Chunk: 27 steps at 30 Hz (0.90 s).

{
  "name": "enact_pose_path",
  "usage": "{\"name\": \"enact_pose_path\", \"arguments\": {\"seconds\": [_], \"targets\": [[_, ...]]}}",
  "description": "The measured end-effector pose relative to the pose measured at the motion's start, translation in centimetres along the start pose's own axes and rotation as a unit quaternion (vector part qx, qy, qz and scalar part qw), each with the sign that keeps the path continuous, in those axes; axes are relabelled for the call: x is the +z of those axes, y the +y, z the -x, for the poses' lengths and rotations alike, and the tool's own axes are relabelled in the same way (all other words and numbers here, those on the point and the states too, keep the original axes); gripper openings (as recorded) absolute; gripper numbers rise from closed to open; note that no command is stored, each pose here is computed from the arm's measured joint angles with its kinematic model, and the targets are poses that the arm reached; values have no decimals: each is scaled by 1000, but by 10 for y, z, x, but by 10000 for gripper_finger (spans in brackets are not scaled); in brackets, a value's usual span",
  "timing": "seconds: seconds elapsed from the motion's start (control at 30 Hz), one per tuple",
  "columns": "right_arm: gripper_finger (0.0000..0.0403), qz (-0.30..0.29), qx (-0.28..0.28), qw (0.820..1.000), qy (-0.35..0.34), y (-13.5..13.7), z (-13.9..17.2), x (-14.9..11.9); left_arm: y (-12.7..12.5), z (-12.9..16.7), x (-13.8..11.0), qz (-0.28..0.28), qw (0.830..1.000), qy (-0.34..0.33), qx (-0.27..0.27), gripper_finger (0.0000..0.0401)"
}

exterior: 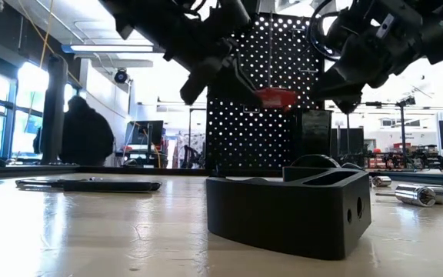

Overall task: Hang tools onto peg board
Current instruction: Put the red allen wrench into the bottom black bin on the peg board

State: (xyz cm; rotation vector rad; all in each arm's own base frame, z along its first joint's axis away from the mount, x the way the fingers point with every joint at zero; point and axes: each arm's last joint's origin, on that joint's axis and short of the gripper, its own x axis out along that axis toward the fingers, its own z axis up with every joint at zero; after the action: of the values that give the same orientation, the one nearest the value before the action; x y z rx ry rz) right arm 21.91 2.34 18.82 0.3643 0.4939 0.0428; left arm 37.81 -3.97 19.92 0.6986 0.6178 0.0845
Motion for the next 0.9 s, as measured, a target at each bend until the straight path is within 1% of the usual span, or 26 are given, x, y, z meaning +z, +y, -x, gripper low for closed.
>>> {"name": "enact_pose_path", "arguments": {"seconds": [0.13,0.3,0.43,0.53,0.6,0.7,0.8,0.9], "targets": [[87,-44,2,999,-4,0,0,1,-5,4,3,-63,996,37,60,42],[87,-97,38,994,-29,4,0,7,-9,11,9,-147,977,84,132,42],[87,-109,94,985,-92,11,3,22,-10,16,16,-214,952,117,183,42],[87,-116,121,977,-132,15,6,30,-10,20,21,-258,931,142,214,42],[87,-125,122,975,-136,16,6,30,-10,23,24,-283,918,156,231,42],[87,-139,116,976,-124,15,5,28,-10,26,30,-320,899,172,247,42],[87,-142,108,976,-128,16,3,27,-13,30,35,-354,883,177,251,42],[87,-139,110,973,-146,17,5,30,-17,35,41,-388,867,178,255,42]]}}
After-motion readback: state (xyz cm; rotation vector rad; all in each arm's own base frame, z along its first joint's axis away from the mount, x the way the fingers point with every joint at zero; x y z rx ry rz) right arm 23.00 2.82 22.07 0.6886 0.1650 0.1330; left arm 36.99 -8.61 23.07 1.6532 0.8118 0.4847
